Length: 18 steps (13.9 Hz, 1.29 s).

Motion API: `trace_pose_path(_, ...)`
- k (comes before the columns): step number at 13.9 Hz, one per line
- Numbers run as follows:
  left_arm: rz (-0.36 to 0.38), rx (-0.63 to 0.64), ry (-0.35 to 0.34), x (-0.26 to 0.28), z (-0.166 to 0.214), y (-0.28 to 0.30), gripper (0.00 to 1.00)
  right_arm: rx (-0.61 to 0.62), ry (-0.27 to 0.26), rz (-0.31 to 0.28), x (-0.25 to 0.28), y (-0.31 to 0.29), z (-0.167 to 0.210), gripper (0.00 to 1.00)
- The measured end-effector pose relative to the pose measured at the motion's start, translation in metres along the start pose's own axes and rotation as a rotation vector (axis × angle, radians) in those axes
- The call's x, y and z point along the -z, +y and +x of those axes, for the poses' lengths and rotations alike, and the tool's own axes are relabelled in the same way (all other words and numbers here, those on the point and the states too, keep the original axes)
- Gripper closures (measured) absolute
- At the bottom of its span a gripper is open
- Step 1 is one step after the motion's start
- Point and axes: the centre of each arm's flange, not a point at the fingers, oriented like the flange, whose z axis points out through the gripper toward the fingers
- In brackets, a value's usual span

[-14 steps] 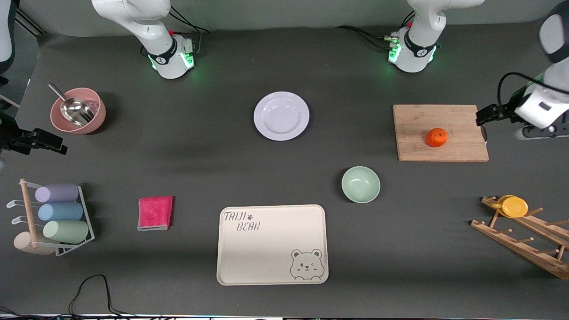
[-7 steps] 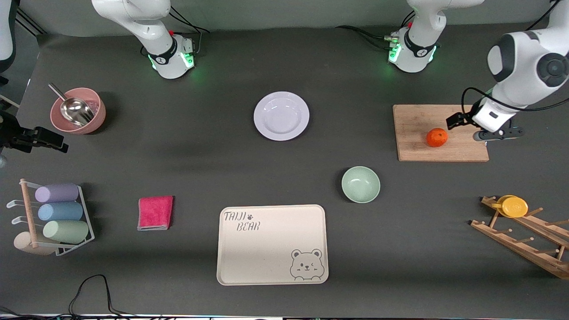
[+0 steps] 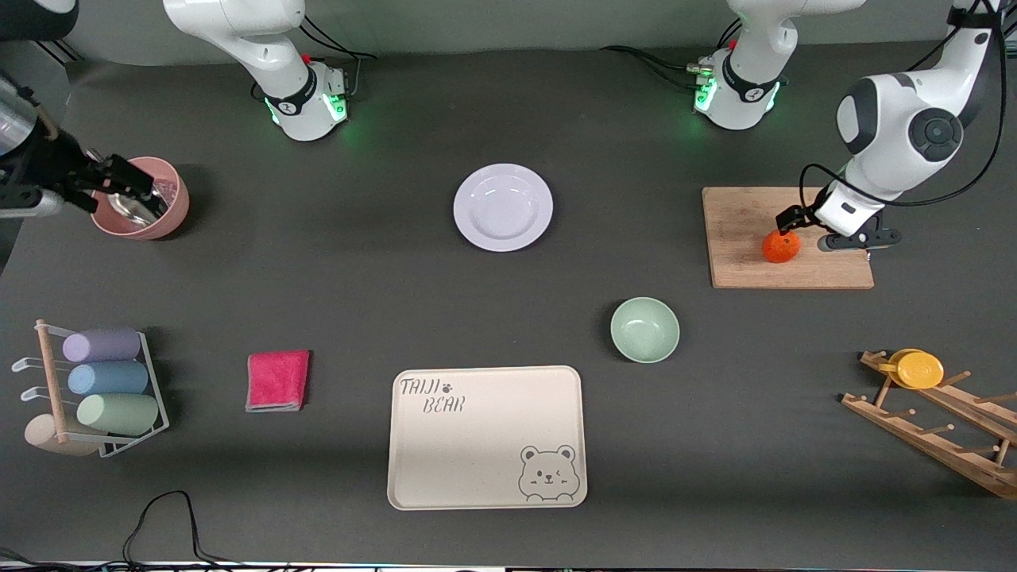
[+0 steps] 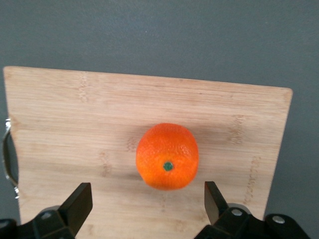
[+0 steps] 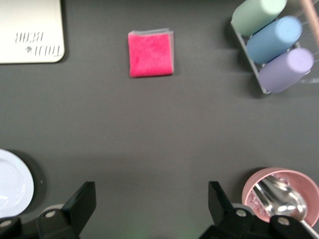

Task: Place orange and plate with both arms
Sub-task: 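Grasp the orange with the left gripper while the right gripper reaches the plate, then carry the orange with the left gripper onto the white plate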

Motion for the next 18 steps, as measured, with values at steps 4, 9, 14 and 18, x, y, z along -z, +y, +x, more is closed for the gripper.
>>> trace_pose_path(4, 0.006, -0.003, -0.007, -0.030, 0.002, 0.001, 0.00, -0.003, -0.004, 0.086, -0.005, -0.013, -0.019, 0.00)
trace_pose_path(9, 0.008, -0.007, -0.019, -0.041, 0.002, 0.003, 0.04, -0.039, -0.063, 0.283, -0.031, -0.032, -0.024, 0.00)
trace_pose_path(14, 0.005, -0.002, -0.035, -0.051, -0.003, 0.004, 0.18, -0.082, -0.103, 0.509, -0.092, -0.047, -0.033, 0.00)
trace_pose_path(18, 0.001, -0.003, -0.031, -0.050, -0.002, 0.008, 0.34, -0.097, -0.080, 0.677, -0.151, -0.053, -0.047, 0.00)
